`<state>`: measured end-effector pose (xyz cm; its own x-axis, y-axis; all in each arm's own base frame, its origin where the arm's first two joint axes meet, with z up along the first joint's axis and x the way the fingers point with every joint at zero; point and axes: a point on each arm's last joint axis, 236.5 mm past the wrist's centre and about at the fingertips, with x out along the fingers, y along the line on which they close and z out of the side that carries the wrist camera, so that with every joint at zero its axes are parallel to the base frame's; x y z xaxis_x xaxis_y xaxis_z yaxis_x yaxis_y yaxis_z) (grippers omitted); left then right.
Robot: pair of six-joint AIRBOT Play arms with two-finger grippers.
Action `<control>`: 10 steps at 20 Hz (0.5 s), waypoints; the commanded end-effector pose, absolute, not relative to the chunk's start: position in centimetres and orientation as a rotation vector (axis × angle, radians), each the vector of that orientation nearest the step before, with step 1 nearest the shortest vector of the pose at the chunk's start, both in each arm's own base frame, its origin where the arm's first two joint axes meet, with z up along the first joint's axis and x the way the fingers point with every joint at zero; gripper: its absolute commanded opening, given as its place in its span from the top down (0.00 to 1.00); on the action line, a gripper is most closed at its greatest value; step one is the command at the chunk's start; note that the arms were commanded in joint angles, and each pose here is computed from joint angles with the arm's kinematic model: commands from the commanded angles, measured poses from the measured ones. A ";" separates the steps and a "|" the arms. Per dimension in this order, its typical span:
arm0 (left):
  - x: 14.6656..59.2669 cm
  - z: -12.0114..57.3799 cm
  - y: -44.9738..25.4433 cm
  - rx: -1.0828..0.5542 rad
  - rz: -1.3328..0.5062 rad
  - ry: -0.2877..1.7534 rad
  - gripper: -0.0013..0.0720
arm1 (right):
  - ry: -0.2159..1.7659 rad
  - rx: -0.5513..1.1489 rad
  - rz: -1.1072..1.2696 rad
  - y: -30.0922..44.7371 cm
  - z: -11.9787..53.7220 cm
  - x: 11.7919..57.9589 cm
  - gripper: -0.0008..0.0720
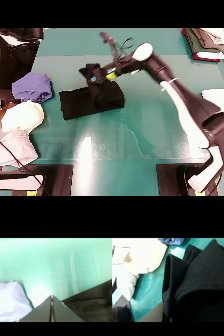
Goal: Fold the shirts.
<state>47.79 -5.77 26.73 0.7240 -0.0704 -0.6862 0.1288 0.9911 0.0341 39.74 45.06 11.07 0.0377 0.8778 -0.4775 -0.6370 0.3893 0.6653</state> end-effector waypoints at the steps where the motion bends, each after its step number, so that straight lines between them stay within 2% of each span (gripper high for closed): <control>1: 45.5 27.7 -5.2 0.079 -0.113 0.761 0.95 | 0.907 0.301 1.168 50.9 7.3 39.5 0.90; 3: 44.9 26.2 -5.1 0.083 -0.112 0.818 0.95 | 0.880 0.264 1.233 54.4 6.8 37.5 0.39; 4: 44.8 25.7 -5.1 0.083 -0.112 0.835 0.95 | 0.858 0.238 1.275 55.9 7.2 36.4 0.27; 7: 44.4 25.1 -5.1 0.086 -0.112 0.861 0.95 | 0.789 0.180 1.329 56.2 9.6 35.7 0.25; 10: 44.2 24.9 -5.0 0.095 -0.114 0.872 0.95 | 0.844 0.057 1.213 49.1 8.3 38.7 0.26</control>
<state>44.65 -5.12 25.29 0.6538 -0.0637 -0.7540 0.1341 0.9904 0.0326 37.47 52.93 9.04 0.0606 0.8871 -0.4577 -0.7734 0.3316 0.5403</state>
